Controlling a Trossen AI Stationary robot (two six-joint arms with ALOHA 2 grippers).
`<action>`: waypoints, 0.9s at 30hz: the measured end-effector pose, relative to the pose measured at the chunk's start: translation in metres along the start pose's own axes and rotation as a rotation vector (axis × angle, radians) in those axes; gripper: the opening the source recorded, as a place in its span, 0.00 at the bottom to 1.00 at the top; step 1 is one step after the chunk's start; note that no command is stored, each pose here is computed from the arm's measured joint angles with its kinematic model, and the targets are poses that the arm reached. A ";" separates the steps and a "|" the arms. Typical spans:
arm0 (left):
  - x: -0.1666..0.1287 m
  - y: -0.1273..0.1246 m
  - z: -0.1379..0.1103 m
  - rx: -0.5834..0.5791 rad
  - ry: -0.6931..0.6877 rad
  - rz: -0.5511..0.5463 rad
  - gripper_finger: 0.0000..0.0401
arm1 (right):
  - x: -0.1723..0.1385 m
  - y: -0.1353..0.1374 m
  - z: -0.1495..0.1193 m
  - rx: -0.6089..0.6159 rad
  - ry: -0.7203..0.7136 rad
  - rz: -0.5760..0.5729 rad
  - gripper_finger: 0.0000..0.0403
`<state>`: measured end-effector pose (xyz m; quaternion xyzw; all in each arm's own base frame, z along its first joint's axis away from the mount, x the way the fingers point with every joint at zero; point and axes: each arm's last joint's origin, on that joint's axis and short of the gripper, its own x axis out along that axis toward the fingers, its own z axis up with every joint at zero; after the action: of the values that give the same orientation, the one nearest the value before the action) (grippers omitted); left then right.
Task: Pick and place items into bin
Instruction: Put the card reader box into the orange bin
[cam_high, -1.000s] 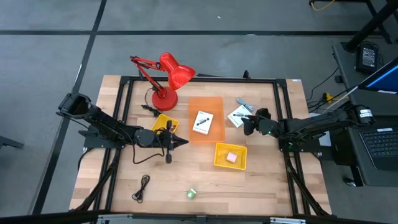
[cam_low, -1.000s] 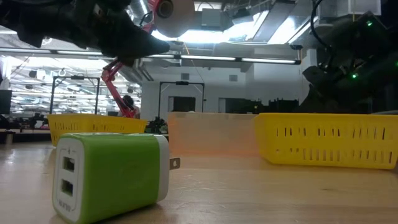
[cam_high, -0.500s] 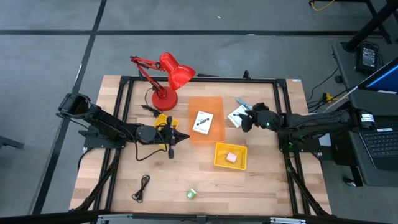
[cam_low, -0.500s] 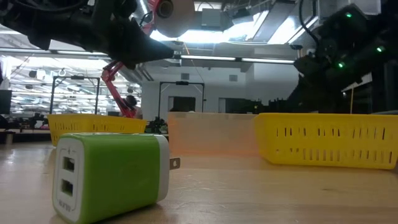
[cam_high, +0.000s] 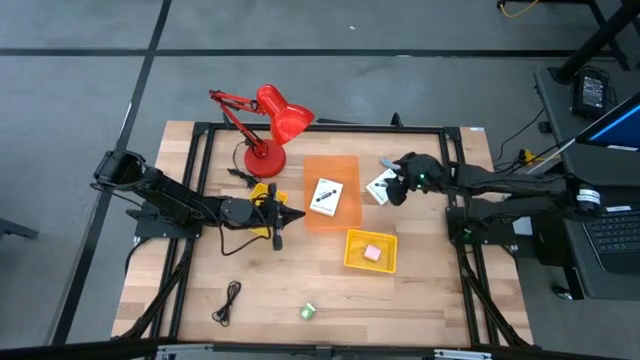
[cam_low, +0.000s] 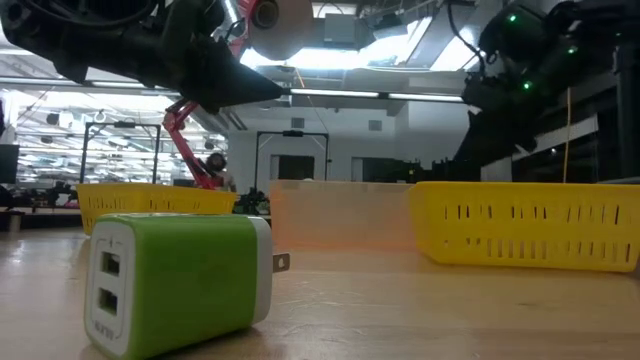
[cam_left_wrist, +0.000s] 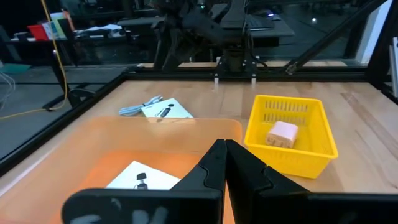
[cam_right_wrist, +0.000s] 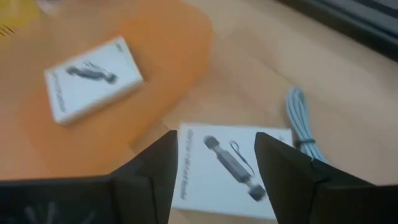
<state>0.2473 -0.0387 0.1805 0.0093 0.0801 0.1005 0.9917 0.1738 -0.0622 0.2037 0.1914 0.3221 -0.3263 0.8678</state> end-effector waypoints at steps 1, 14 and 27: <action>0.000 0.000 0.000 -0.003 0.000 0.000 0.01 | 0.001 -0.001 -0.001 -0.006 0.018 -0.010 0.48; 0.000 0.000 0.000 -0.007 0.002 0.000 0.01 | 0.014 -0.003 -0.011 -0.041 0.151 -0.055 0.48; 0.018 -0.007 0.027 0.080 0.105 0.003 0.01 | 0.013 -0.010 -0.020 -0.009 0.260 -0.093 0.27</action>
<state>0.2702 -0.0423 0.2041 0.0438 0.1361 0.0992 0.9847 0.1655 -0.0643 0.1796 0.2129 0.4420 -0.3373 0.8034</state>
